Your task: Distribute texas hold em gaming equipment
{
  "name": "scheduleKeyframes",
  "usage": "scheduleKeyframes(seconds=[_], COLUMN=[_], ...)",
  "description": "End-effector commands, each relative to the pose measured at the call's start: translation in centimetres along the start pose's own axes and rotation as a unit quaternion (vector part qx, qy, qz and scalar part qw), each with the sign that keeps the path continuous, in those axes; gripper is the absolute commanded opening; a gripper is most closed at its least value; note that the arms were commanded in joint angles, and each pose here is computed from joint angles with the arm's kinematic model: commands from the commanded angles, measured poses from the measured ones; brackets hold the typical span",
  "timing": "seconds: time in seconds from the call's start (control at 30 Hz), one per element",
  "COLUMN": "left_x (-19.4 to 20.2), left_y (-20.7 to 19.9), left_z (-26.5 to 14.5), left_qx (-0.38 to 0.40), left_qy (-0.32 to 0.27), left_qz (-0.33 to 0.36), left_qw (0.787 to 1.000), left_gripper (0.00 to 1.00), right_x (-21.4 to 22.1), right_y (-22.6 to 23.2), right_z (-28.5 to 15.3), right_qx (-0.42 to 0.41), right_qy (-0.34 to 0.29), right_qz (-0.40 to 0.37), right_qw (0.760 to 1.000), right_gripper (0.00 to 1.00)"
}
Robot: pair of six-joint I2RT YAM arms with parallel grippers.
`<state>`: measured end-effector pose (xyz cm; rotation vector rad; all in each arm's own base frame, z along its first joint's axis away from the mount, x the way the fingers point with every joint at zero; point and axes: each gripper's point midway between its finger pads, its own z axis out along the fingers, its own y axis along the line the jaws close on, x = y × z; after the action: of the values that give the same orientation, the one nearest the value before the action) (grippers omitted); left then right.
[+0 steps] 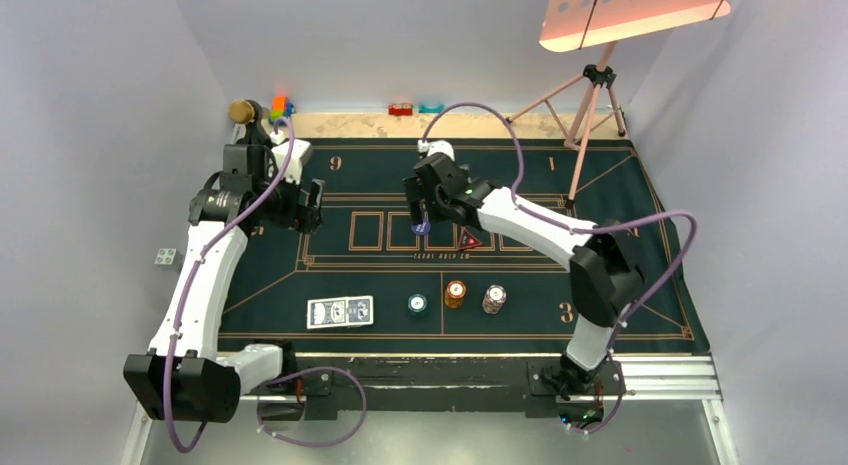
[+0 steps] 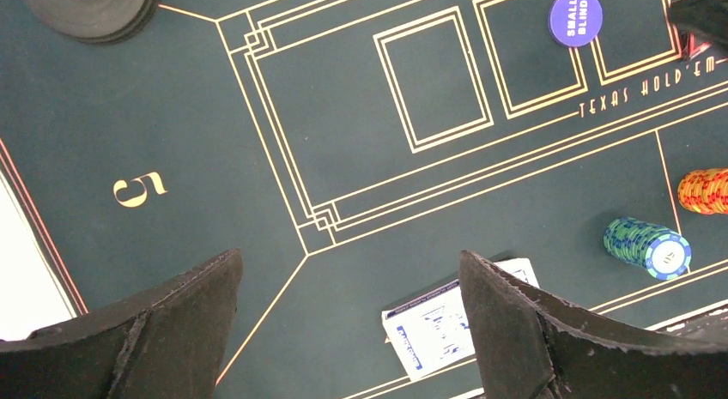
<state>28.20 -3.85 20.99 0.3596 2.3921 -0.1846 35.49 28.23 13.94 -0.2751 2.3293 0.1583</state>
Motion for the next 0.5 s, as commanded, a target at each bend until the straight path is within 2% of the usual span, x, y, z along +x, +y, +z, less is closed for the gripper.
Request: scheduleKeyframes(seconds=[0.0, 0.23, 0.47], left_x=[0.3, 1.1, 1.1], left_y=[-0.4, -0.4, -0.7], left_z=[0.8, 2.9, 2.3], left_qx=[0.016, 0.021, 0.030], left_qy=[-0.002, -0.011, -0.007], left_qz=[0.004, 0.004, 0.008], left_qw=[1.000, 1.000, 1.000], left_gripper=[1.00, 1.00, 1.00], right_x=[-1.8, -1.0, 0.7], right_y=[3.5, 6.1, 7.3], right_z=[0.8, 4.0, 6.5], right_qx=[-0.026, -0.036, -0.044], right_qy=[-0.024, -0.015, -0.002], right_qz=[-0.006, -0.022, -0.027], right_qw=[0.999, 0.999, 0.999], right_gripper=[0.98, 0.98, 0.96])
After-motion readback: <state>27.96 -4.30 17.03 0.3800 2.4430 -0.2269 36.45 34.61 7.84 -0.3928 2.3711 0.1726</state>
